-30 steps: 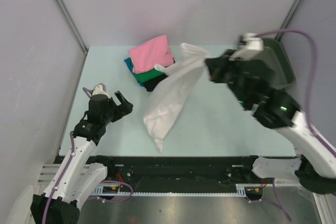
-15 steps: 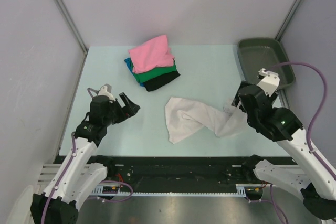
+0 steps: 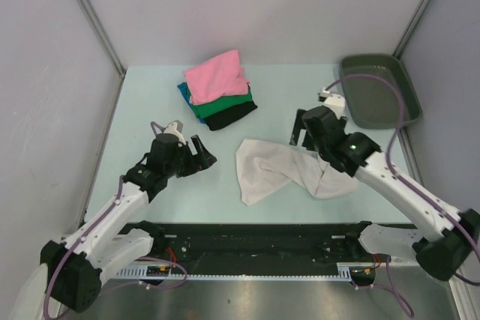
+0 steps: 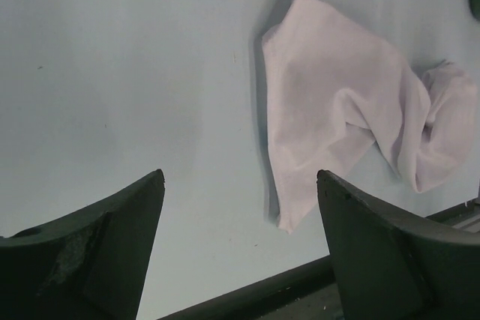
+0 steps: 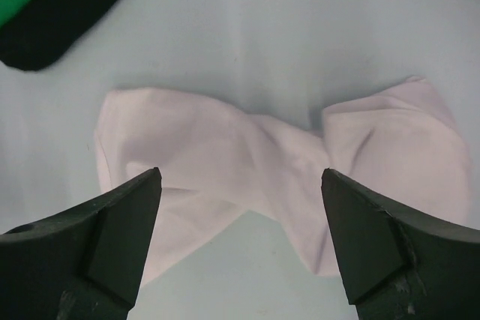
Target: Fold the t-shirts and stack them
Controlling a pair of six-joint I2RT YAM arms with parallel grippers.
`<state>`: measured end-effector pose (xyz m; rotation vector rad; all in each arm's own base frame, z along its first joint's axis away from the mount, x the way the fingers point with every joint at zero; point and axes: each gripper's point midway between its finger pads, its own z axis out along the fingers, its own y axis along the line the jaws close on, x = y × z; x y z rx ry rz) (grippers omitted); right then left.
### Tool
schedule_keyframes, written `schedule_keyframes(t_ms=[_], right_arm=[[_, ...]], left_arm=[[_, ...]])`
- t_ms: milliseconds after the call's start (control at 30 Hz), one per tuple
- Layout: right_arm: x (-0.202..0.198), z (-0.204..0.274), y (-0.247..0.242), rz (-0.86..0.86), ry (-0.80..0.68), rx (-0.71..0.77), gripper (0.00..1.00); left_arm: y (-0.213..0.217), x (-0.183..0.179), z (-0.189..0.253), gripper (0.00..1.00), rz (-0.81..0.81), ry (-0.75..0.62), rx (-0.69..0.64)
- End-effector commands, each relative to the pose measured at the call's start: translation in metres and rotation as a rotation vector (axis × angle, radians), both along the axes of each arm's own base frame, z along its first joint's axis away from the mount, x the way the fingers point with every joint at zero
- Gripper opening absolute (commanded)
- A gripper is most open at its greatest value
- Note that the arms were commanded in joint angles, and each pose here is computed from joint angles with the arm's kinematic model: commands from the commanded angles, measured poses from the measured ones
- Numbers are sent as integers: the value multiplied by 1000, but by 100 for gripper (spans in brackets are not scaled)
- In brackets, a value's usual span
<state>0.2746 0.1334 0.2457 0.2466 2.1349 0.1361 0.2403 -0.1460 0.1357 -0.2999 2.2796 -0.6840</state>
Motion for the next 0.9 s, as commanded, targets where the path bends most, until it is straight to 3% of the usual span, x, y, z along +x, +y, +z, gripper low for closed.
schedule_keyframes(t_ms=[0,267,533,800,833,867], right_arm=[[27,-27,60,174,35,73,91],[49,-76,76,202,145,66,91],[36,-59,42,169,86,45,94],[18,-46,7,138,48,85,94],[16,-44,4,137,41,92,94],[14,-44,2,136,41,94,94]], left_arm=[[-23,23,0,84,-39,1,-1],[-70,72,1,79,-115,19,72],[-115,105,-49,78,-171,137,155],[-132,110,-103,76,-183,239,198],[-136,113,-103,75,-190,236,194],[-138,112,-110,66,-192,248,207]])
